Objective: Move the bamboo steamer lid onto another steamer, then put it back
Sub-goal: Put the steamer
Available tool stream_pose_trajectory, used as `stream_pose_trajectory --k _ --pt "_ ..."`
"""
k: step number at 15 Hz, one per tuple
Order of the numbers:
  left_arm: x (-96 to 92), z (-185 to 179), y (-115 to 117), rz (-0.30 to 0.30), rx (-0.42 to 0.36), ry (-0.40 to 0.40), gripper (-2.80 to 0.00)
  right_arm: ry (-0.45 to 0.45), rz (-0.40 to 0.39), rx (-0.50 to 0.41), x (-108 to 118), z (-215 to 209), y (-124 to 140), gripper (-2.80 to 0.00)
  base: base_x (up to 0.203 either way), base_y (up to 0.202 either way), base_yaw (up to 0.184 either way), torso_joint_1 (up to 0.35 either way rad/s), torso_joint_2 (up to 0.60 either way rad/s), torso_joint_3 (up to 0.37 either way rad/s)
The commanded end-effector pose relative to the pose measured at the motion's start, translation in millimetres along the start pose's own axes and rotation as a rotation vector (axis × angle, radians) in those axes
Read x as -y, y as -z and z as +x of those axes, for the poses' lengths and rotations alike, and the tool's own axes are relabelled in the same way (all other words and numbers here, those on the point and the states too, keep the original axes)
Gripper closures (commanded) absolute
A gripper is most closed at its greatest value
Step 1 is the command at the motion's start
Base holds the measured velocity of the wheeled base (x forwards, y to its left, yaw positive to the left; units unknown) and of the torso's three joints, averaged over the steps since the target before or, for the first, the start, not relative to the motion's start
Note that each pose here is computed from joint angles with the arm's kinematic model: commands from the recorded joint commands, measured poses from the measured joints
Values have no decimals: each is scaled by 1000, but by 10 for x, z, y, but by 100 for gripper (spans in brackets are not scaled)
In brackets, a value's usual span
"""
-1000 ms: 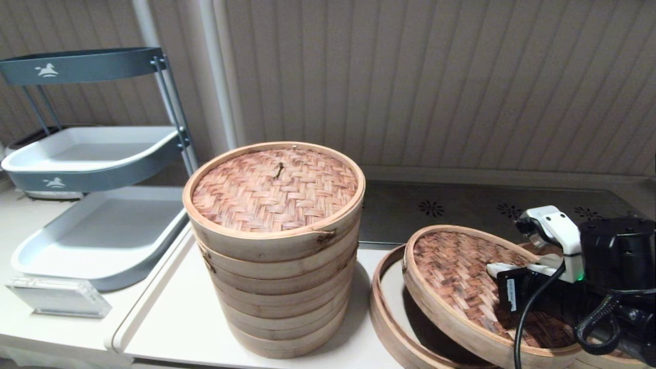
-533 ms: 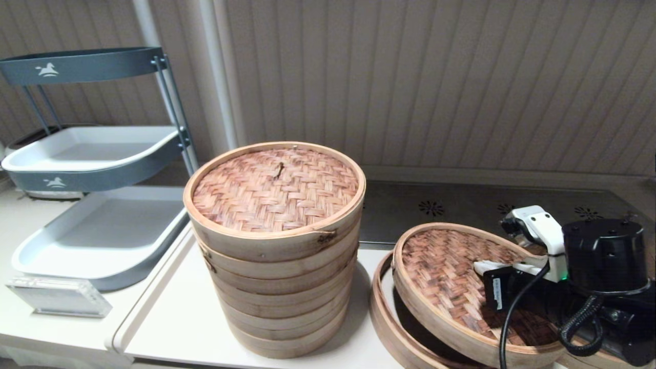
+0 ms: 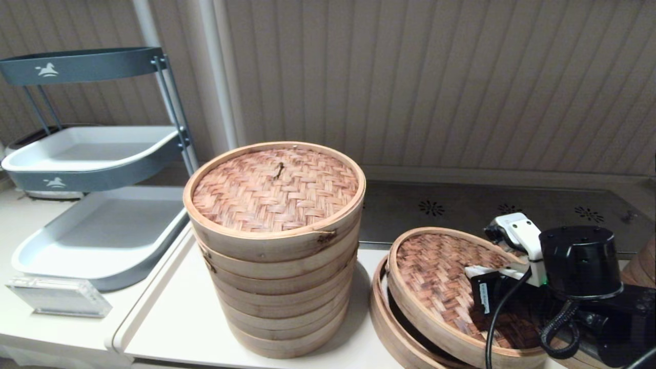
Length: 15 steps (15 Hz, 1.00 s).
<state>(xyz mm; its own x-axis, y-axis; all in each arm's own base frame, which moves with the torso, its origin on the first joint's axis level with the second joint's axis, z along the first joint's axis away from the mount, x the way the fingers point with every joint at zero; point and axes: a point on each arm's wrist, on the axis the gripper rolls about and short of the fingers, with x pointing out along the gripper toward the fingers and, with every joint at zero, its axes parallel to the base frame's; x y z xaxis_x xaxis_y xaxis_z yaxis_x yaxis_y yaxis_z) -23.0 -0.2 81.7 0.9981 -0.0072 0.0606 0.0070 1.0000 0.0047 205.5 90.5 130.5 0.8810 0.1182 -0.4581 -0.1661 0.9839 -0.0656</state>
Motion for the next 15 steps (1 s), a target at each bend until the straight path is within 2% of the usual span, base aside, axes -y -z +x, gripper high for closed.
stream_pose_trajectory --k 1,8,15 --pt "0 14 69 0 -22 -1 0 1 -3 -14 -9 40 22 0 0 0 0 0 0 0" --pt "0 14 69 0 -22 -1 0 0 -11 -30 -48 154 74 0 0 0 0 0 0 0" --pt "0 14 69 0 -22 0 0 -2 -39 14 -222 186 194 0 0 0 0 0 0 0"
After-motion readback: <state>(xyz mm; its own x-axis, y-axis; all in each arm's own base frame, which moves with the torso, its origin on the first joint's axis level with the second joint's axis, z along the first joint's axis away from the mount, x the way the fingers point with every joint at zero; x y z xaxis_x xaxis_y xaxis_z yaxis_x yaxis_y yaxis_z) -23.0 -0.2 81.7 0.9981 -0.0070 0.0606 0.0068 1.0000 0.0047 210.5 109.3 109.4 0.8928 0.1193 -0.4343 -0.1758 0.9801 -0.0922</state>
